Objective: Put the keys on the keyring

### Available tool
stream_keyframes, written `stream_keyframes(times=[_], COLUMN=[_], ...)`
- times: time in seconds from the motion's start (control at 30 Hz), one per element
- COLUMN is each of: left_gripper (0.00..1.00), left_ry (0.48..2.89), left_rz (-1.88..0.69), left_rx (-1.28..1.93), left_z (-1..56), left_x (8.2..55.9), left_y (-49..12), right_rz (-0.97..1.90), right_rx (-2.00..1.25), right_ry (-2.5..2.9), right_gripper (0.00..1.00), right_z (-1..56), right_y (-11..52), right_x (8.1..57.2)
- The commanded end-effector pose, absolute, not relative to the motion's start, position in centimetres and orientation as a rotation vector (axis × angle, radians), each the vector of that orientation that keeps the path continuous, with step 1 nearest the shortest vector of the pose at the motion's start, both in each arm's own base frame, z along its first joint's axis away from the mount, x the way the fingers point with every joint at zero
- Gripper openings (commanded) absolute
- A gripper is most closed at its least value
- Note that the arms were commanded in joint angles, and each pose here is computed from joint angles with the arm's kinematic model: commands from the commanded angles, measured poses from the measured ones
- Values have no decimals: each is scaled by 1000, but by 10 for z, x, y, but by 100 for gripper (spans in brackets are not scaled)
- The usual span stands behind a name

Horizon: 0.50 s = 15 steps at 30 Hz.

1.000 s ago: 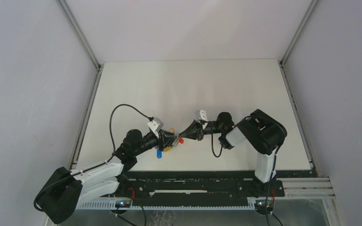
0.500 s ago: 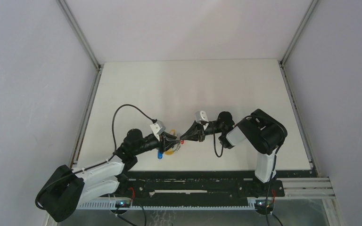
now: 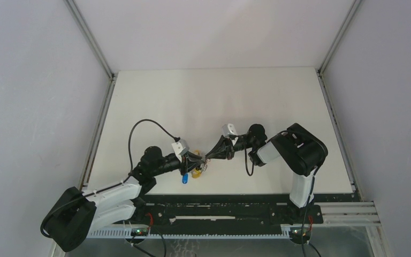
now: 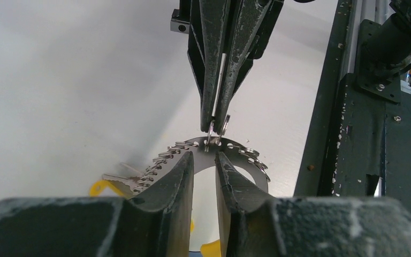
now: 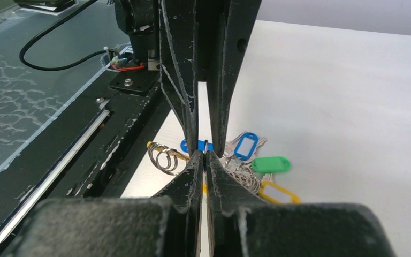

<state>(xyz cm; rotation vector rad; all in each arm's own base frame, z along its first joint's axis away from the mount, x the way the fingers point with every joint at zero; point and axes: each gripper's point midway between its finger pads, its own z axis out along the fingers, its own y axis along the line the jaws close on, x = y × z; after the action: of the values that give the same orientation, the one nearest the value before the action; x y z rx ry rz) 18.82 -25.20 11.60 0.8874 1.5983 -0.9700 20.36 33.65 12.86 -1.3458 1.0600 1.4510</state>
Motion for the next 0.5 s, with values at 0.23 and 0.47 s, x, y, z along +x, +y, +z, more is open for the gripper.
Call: stream_keyframes(times=[0.23, 0.47], left_gripper=[29, 24], left_ry=[1429, 1417], left_rz=[-937, -997], left_rx=[900, 933], left_z=[156, 158], left_x=[197, 190], left_y=[-256, -263], right_rz=[1445, 1446], right_rx=[-1390, -1393], right_ry=[945, 940], right_gripper=[0, 0], right_z=[155, 157], right_y=[337, 337], right_x=[198, 196])
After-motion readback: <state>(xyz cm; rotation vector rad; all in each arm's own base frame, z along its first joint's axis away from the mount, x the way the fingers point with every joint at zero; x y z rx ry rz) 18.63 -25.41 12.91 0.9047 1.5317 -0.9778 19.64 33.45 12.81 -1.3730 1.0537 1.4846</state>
